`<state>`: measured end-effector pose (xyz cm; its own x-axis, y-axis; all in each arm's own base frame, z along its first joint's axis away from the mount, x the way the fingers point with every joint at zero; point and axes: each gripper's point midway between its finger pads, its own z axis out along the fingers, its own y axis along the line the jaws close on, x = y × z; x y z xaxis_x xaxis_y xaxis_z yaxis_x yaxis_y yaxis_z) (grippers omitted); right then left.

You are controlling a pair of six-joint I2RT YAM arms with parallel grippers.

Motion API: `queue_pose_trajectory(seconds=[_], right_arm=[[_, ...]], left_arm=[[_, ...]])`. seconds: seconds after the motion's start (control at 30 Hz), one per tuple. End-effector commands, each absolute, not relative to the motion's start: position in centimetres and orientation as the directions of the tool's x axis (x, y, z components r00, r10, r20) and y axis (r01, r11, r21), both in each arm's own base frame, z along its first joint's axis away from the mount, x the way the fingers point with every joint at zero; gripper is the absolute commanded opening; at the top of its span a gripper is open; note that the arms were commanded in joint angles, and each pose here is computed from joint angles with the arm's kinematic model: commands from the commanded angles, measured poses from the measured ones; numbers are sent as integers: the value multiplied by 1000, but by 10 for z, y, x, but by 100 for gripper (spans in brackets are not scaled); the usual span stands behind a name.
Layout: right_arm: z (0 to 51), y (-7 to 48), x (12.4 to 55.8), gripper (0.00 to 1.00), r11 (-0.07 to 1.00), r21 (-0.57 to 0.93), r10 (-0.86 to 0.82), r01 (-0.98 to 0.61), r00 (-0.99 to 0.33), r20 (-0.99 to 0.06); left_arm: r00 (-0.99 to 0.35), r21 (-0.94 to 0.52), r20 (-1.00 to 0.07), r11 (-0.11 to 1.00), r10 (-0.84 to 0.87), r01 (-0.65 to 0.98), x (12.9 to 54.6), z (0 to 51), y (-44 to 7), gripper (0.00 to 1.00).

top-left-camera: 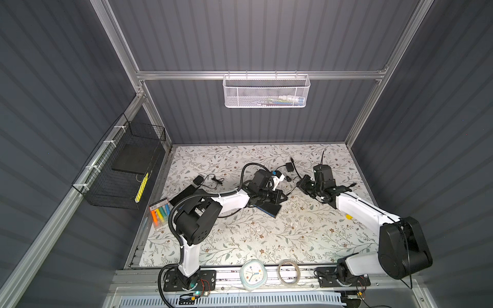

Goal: Insert the plug into the switch port

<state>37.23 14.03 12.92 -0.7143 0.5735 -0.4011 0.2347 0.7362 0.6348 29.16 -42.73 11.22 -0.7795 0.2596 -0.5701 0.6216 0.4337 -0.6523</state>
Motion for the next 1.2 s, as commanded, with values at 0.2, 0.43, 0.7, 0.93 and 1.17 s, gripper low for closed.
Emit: queue_pose_trajectory(seconds=[0.2, 0.43, 0.7, 0.93, 1.17], right_arm=[[119, 119, 354, 30, 961, 275, 172, 39, -860, -480], [164, 83, 360, 37, 982, -126, -186, -137, -750, -634], [179, 166, 332, 42, 744, -62, -478, -665, -465, -746], [167, 213, 305, 41, 537, -75, -594, -840, -314, -741], [158, 238, 278, 41, 389, -79, -648, -918, -212, -731]], left_arm=[[-739, -647, -588, 357, 329, 674, 292, 134, -413, 0], [-674, -631, -535, 289, 509, 720, 286, 144, -378, 0], [-641, -667, -478, 227, 600, 710, 268, 152, -360, 0], [-618, -649, -456, 235, 640, 723, 261, 155, -351, 0], [-614, -633, -456, 251, 644, 732, 262, 156, -349, 0]])
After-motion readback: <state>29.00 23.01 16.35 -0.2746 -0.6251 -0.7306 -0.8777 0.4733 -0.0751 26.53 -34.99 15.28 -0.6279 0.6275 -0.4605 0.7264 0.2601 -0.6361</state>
